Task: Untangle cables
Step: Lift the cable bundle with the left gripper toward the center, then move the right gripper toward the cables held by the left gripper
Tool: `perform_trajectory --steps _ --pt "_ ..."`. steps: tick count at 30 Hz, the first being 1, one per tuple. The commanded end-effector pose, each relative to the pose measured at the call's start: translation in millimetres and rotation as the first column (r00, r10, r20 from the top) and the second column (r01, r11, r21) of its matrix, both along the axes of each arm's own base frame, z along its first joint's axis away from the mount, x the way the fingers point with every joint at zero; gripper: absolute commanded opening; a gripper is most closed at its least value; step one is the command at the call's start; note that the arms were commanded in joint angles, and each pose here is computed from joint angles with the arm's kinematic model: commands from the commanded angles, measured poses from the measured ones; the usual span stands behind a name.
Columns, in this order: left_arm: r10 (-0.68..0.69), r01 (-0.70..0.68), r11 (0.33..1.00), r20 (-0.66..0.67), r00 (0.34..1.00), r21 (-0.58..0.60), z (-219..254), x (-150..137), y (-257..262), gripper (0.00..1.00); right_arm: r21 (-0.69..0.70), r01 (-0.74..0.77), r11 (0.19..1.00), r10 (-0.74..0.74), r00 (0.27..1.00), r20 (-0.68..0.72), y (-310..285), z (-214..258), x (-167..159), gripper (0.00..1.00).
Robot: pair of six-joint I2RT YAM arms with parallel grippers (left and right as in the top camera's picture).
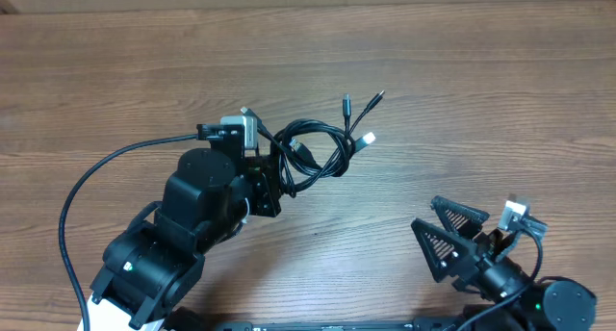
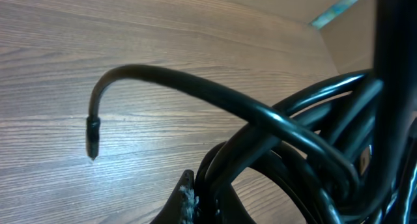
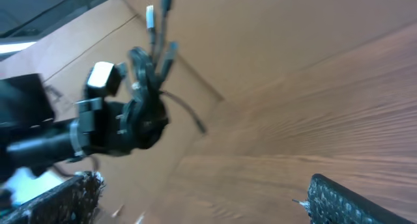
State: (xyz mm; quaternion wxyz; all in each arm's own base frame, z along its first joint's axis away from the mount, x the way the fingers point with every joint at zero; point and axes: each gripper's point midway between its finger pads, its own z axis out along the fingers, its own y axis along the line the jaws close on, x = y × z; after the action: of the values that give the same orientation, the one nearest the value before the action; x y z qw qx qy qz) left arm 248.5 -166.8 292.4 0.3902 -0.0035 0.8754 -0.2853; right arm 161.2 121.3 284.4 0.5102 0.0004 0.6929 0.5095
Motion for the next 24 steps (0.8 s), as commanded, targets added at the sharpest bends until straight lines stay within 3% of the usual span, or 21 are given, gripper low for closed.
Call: perform_trajectory --steps 1,11,24 --pt "-0.019 0.020 0.999 0.020 1.000 -0.043 11.0 -1.6 -6.4 0.04 0.004 -0.132 0.991 0.132 0.990 -0.047 15.3 9.7 -9.3 1.00" --pt "-0.036 0.038 0.997 0.031 0.999 -0.062 15.1 -0.9 -11.0 0.04 0.037 -0.250 0.968 0.253 0.949 -0.187 27.3 32.9 11.0 1.00" --pt "-0.005 0.012 0.991 0.057 0.998 -0.130 26.8 12.7 -18.6 0.04 0.026 -0.261 0.965 0.263 0.955 -0.141 28.3 91.2 35.6 0.99"
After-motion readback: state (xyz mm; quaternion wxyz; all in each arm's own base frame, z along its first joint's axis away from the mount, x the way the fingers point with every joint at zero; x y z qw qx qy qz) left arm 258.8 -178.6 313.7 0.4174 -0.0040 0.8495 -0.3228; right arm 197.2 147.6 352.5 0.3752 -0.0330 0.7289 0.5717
